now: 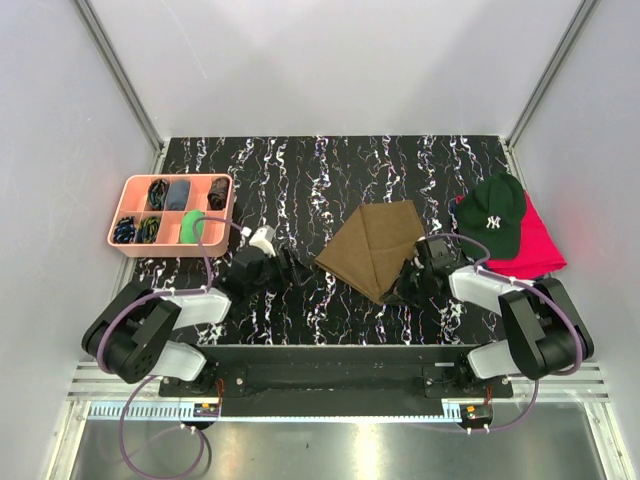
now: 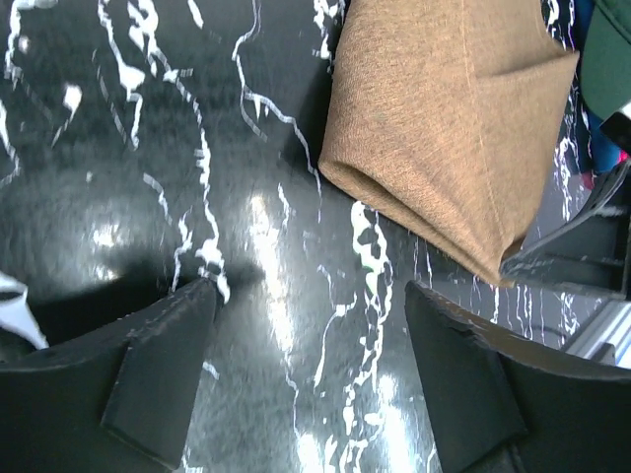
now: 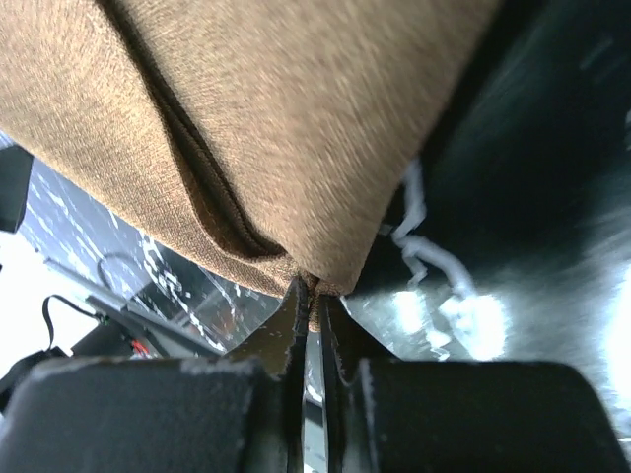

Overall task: Fold the napkin, place the utensils inside, and roll it up
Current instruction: Roll the napkin with the utensil

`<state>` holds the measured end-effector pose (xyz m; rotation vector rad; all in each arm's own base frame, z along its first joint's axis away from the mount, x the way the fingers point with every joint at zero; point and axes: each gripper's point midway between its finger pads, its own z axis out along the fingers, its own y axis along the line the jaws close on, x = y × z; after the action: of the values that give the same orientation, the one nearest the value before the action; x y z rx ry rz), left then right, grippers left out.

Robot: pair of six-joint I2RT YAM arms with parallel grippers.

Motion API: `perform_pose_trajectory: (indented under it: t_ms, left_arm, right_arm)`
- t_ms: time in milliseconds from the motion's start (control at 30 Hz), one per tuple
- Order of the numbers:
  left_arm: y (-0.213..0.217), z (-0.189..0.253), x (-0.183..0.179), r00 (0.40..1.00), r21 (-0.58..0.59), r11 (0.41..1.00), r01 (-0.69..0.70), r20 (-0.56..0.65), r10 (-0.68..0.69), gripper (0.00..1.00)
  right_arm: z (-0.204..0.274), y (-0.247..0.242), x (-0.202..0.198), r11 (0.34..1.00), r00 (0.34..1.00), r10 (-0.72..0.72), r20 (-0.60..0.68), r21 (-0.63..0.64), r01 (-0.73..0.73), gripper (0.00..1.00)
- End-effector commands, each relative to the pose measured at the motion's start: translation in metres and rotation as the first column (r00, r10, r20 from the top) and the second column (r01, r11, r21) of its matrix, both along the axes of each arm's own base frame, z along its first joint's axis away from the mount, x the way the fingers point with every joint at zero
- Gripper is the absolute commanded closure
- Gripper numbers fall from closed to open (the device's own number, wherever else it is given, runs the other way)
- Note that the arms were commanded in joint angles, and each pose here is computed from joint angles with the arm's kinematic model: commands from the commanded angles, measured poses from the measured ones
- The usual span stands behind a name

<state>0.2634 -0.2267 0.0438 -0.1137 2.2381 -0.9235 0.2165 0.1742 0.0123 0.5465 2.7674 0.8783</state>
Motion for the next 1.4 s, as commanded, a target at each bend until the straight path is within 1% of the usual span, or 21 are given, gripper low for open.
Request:
perform_pose_trajectory:
  t_ms: [0,233,300,433,500,667,733,833,867,1000,1100,1300,1367]
  left_arm:
    - [-0.002,0.021,0.001,0.997,-0.08,0.997,-0.007,0.07,0.013,0.23]
    - [0.002,0.028,0.004,0.993,-0.108,0.994,-0.032,0.106,0.043,0.25]
    - [-0.004,0.035,0.01,0.991,-0.109,0.994,-0.009,0.128,0.023,0.26]
    - [-0.014,0.033,0.023,0.992,-0.097,0.995,0.03,0.128,-0.017,0.28]
    - [-0.017,0.026,0.028,0.994,-0.095,0.995,0.036,0.108,-0.026,0.29]
    - [-0.032,0.013,0.04,0.996,-0.132,0.988,0.075,0.067,-0.067,0.34]
    - [-0.038,0.013,0.042,0.994,-0.153,0.984,0.096,0.061,-0.088,0.39]
    - [-0.042,0.005,0.041,0.994,-0.167,0.98,0.106,0.033,-0.102,0.43]
    - [-0.042,0.0,0.041,0.994,-0.165,0.981,0.105,0.023,-0.103,0.47]
    - [-0.04,-0.012,0.036,0.994,-0.149,0.984,0.1,-0.019,-0.104,0.55]
    - [-0.037,-0.02,0.03,0.993,-0.132,0.987,0.095,-0.057,-0.104,0.57]
    - [-0.032,-0.028,0.02,0.99,-0.113,0.989,0.095,-0.089,-0.105,0.57]
    - [-0.03,-0.032,0.018,0.989,-0.107,0.99,0.096,-0.099,-0.107,0.59]
  right_arm:
    - [-0.007,0.013,-0.023,1.0,0.999,-0.014,-0.042,-0.011,0.013,1.0]
    - [-0.016,0.015,-0.052,1.0,0.996,-0.017,-0.087,-0.012,0.016,1.0]
    - [-0.019,0.012,-0.058,1.0,0.995,-0.019,-0.097,-0.015,0.018,1.0]
    - [-0.02,0.009,-0.064,1.0,0.995,-0.023,-0.1,-0.018,0.022,1.0]
    - [-0.02,0.009,-0.063,0.999,0.995,-0.027,-0.098,-0.019,0.026,1.0]
    - [-0.018,0.01,-0.06,1.0,0.996,-0.023,-0.089,-0.016,0.022,1.0]
    - [-0.018,0.01,-0.06,1.0,0.996,-0.022,-0.089,-0.017,0.021,1.0]
    - [-0.018,0.01,-0.06,1.0,0.996,-0.023,-0.089,-0.02,0.021,1.0]
    - [-0.019,0.01,-0.06,1.0,0.996,-0.022,-0.089,-0.022,0.02,1.0]
    - [-0.018,0.01,-0.059,1.0,0.996,-0.022,-0.084,-0.02,0.02,1.0]
    - [-0.016,0.011,-0.057,1.0,0.997,-0.021,-0.08,-0.016,0.02,1.0]
    - [-0.013,0.014,-0.052,1.0,0.997,-0.018,-0.069,-0.014,0.017,1.0]
    - [-0.012,0.014,-0.051,1.0,0.998,-0.017,-0.065,-0.014,0.016,1.0]
